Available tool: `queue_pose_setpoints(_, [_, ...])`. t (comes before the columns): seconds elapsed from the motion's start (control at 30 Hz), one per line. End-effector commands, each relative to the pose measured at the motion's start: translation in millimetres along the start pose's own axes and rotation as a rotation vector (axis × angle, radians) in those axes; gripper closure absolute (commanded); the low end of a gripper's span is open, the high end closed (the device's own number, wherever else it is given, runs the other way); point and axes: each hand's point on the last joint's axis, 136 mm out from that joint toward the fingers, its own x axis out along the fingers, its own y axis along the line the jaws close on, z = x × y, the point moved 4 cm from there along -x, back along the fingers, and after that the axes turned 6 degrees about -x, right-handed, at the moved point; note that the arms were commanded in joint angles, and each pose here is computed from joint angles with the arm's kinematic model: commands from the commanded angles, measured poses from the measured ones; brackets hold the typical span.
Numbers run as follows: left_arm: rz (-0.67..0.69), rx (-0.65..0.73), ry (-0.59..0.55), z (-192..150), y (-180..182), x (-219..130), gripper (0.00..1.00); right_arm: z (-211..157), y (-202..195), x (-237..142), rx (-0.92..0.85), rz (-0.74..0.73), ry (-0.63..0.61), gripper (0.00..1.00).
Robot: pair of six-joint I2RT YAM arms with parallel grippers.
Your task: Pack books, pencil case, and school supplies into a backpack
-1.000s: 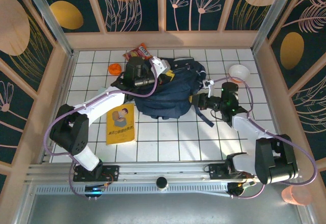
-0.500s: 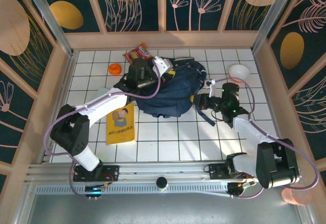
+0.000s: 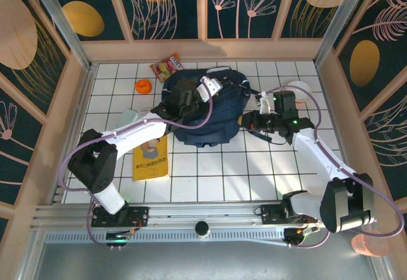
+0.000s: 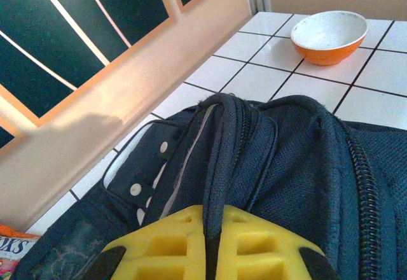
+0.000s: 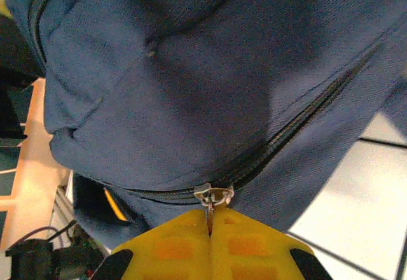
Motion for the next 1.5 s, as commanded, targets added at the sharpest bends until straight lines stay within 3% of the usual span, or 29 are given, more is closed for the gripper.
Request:
queue_pose_setpoints(0.0, [0.115, -0.065, 0.006, 5.2, 11.3, 15.3, 1.0, -6.2, 20.2, 6.5, 0.043, 0.03, 0.085, 1.0])
queue_pose_setpoints(0.4, [0.068, -0.433, -0.096, 25.2, -8.4, 49.2, 1.0, -11.9, 58.5, 36.1, 0.195, 0.1, 0.034, 1.0])
queue_pose_setpoints(0.6, [0.048, -0.639, -0.191, 45.3, -5.5, 44.5, 1.0, -10.2, 50.0, 29.7, 0.283, 0.016, -0.046, 1.0])
queue_pose_setpoints(0.73, [0.074, -0.758, -0.241, 57.1, 2.8, 34.7, 1.0, -11.1, 18.7, 15.1, 0.319, -0.162, -0.046, 1.0])
queue_pose_setpoints(0.8, [0.059, -0.781, -0.255, 61.3, 1.0, 31.8, 1.0, -9.0, 17.9, 13.0, 0.328, -0.177, -0.053, 1.0])
queue_pose_setpoints(1.03, [0.083, -0.777, -0.27, 63.6, 4.0, 38.5, 1.0, -16.2, 70.7, 39.7, 0.33, 0.009, -0.051, 1.0])
queue_pose_setpoints(1.23, [0.031, -0.717, -0.28, 68.4, -2.5, 40.3, 1.0, -16.8, 76.2, 47.0, 0.274, 0.036, -0.045, 0.99])
queue_pose_setpoints(1.3, [0.006, -0.672, -0.284, 70.9, -5.7, 37.3, 1.0, -13.1, 72.8, 39.0, 0.255, 0.018, -0.057, 0.87])
queue_pose_setpoints(1.47, [-0.03, -0.591, -0.289, 71.8, -11.0, 29.2, 1.0, -5.9, 53.5, 3.6, 0.27, 0.004, -0.129, 0.42])
